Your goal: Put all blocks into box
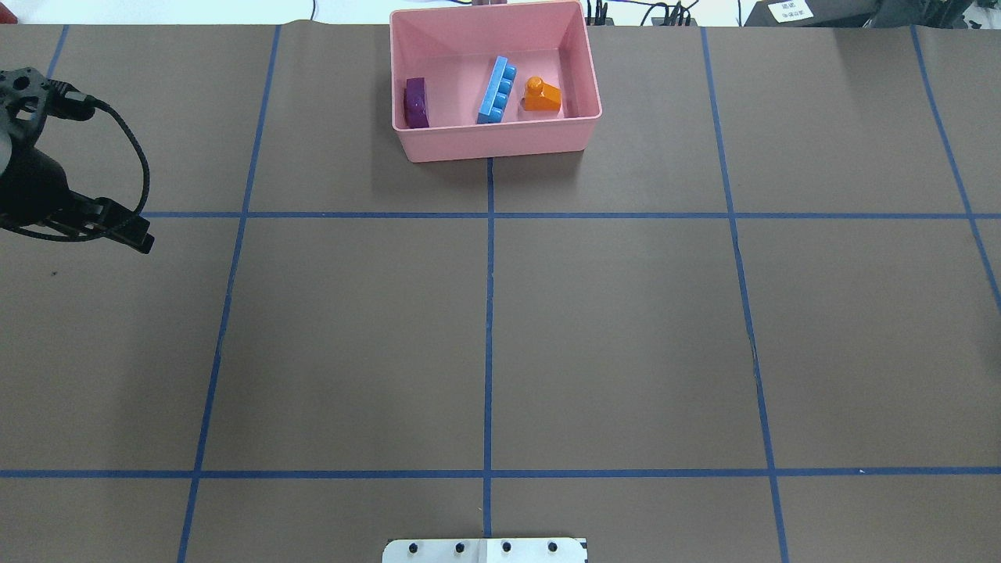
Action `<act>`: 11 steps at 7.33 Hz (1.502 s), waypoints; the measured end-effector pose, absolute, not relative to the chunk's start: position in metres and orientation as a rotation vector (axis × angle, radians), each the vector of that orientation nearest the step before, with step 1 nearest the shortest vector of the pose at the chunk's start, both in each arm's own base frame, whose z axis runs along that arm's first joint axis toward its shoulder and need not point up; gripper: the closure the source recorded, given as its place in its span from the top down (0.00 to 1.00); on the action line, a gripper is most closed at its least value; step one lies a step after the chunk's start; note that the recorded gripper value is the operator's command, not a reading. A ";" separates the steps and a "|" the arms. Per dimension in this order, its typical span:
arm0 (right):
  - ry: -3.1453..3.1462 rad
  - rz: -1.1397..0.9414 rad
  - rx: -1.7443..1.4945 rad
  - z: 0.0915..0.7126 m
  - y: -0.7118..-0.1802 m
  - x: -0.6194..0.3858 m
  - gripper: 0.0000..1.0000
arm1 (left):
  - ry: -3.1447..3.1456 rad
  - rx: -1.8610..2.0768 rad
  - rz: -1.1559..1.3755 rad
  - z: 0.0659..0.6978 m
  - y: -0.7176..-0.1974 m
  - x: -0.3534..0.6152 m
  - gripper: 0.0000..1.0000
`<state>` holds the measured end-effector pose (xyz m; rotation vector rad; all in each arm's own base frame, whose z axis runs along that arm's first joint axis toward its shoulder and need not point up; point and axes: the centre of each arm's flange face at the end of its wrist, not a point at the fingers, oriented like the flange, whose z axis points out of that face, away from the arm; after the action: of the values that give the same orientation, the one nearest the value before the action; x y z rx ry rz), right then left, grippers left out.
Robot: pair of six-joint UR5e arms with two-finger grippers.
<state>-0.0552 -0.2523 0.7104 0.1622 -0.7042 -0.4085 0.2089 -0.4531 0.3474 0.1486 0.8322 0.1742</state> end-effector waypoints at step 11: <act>-0.764 -0.113 0.112 0.215 -0.663 -0.329 0.00 | 0.806 0.147 0.167 0.375 -0.445 0.183 1.00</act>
<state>-0.3289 -0.6629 0.2150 0.1119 -0.7641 -0.1133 0.1830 -0.4452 0.3751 0.1469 0.8064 0.1668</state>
